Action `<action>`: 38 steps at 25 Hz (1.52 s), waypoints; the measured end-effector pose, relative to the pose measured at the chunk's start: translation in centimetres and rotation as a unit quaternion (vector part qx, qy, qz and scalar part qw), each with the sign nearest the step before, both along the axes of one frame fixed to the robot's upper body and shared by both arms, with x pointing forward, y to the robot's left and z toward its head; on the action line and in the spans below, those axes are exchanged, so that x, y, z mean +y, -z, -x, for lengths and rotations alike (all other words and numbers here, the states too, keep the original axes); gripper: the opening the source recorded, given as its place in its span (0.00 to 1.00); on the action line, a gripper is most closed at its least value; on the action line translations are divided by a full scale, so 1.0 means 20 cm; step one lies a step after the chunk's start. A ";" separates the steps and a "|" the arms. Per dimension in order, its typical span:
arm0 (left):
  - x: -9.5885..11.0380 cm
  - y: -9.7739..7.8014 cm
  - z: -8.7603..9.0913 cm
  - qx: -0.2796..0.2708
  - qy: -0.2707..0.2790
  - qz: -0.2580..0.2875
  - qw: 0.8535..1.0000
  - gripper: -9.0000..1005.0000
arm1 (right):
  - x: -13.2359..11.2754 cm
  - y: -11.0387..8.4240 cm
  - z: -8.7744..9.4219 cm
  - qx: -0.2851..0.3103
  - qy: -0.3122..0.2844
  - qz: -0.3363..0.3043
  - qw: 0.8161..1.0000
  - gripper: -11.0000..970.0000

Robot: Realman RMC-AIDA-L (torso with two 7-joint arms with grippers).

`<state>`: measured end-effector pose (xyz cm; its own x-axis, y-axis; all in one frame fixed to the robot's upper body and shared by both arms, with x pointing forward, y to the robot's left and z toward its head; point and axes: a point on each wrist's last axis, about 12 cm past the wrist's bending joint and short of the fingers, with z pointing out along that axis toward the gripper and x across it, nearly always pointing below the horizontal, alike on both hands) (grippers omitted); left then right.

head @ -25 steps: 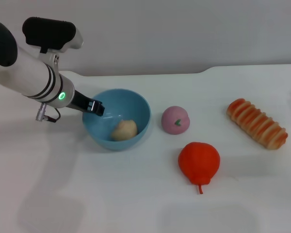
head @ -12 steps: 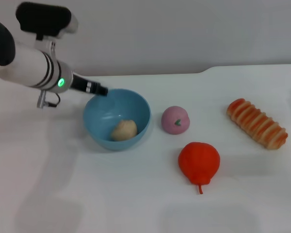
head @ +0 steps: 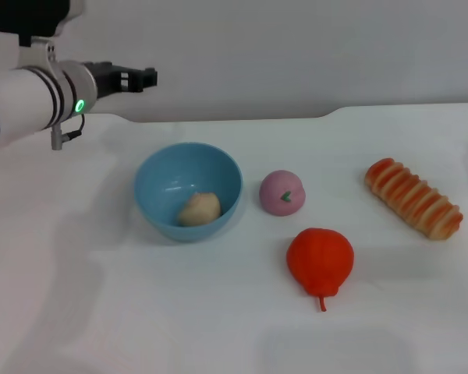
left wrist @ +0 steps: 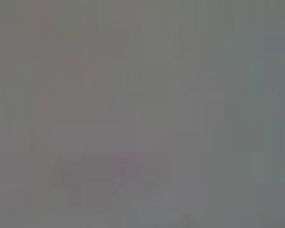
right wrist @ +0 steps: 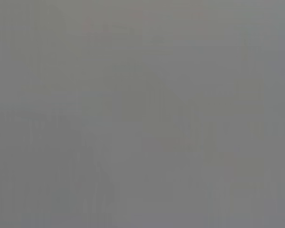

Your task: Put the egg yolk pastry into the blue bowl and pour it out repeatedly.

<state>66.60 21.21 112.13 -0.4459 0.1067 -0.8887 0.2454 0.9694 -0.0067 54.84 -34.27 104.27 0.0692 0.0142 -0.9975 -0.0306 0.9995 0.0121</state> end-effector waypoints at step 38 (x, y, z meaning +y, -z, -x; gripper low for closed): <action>0.01 0.26 0.21 -0.122 -0.048 0.063 0.989 0.72 | -0.04 0.00 0.01 -0.008 0.048 -0.030 0.998 0.53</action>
